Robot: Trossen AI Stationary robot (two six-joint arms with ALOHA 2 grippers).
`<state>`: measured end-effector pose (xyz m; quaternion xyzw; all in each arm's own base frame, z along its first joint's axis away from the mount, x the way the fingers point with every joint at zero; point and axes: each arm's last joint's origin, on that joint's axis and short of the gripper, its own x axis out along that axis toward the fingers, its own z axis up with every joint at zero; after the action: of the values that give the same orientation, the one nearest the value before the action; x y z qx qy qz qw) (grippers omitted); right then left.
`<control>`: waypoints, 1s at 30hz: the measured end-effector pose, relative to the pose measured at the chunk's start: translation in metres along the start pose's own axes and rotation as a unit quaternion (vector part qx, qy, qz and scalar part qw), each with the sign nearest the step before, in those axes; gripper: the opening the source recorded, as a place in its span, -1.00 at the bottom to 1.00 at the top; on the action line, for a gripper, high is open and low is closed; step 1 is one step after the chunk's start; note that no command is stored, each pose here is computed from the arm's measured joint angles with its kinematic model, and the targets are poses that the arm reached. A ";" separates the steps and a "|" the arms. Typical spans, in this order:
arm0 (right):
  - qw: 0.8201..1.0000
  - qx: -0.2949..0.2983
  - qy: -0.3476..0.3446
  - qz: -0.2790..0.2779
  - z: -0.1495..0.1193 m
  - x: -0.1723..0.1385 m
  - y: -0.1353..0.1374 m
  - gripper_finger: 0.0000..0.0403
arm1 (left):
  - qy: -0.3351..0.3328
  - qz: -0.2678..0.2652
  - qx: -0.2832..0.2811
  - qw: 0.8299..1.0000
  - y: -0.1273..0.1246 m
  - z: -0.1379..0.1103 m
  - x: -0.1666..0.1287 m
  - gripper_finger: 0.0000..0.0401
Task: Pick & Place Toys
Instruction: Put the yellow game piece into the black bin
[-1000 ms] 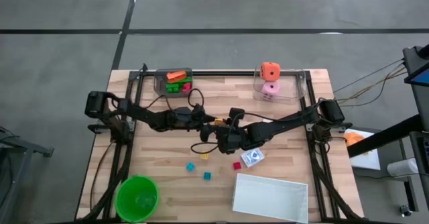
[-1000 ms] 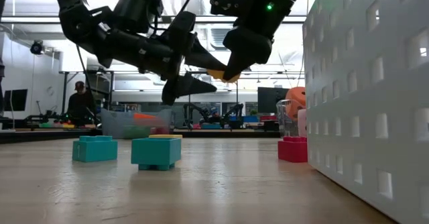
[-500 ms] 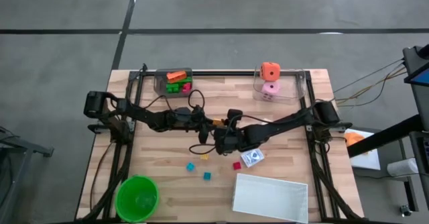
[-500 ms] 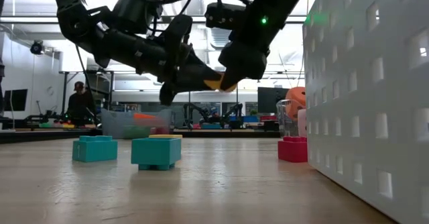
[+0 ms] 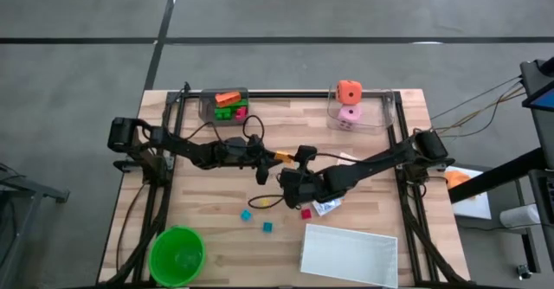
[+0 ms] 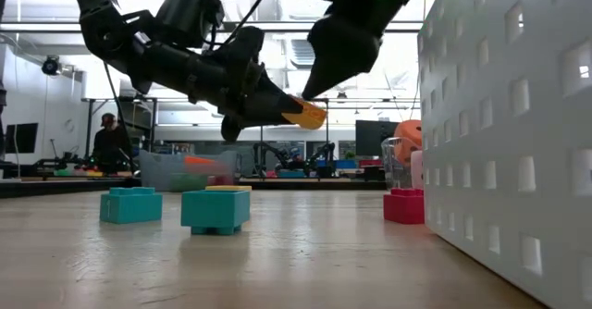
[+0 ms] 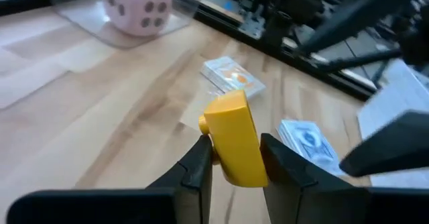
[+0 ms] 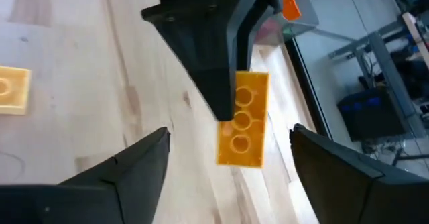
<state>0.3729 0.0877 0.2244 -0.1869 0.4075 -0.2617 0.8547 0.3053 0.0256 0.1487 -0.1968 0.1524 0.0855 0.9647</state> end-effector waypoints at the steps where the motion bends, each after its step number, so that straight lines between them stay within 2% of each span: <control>1: 1.000 -0.001 -0.003 0.003 0.000 -0.003 0.001 0.53 | 0.001 -0.003 0.007 1.000 0.000 0.000 0.000 -0.56; 6: 1.000 -0.007 -0.021 0.017 -0.003 -0.018 0.009 0.55 | 0.003 -0.002 0.036 0.999 0.000 -0.001 0.000 -0.56; 12: 0.998 -0.023 -0.038 0.033 -0.021 -0.020 0.025 0.55 | 0.001 0.002 0.056 0.998 0.003 0.000 -0.007 -0.56; 17: 0.992 -0.009 -0.102 0.073 -0.027 -0.028 0.026 0.55 | -0.015 0.008 0.100 0.995 0.003 0.003 -0.019 -0.56; 19: 0.983 0.007 -0.146 0.114 -0.027 -0.033 0.023 0.55 | -0.023 0.015 0.119 0.993 0.004 0.004 -0.026 -0.56; 22: 0.958 0.024 -0.226 0.174 -0.031 -0.041 0.017 0.55 | -0.029 0.018 0.144 0.989 0.005 0.002 -0.037 -0.56; 26: 0.924 0.039 -0.308 0.222 -0.049 -0.050 0.004 0.55 | -0.041 0.042 0.159 0.985 0.008 0.000 -0.053 -0.56; 30: 0.896 0.059 -0.359 0.252 -0.073 -0.058 -0.012 0.55 | -0.060 0.083 0.175 0.979 0.013 -0.002 -0.070 -0.56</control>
<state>0.2805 0.1052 0.2224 -0.1085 0.0898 0.0243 0.9897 0.2360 0.0290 0.1655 -0.0063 0.1226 0.1490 0.9812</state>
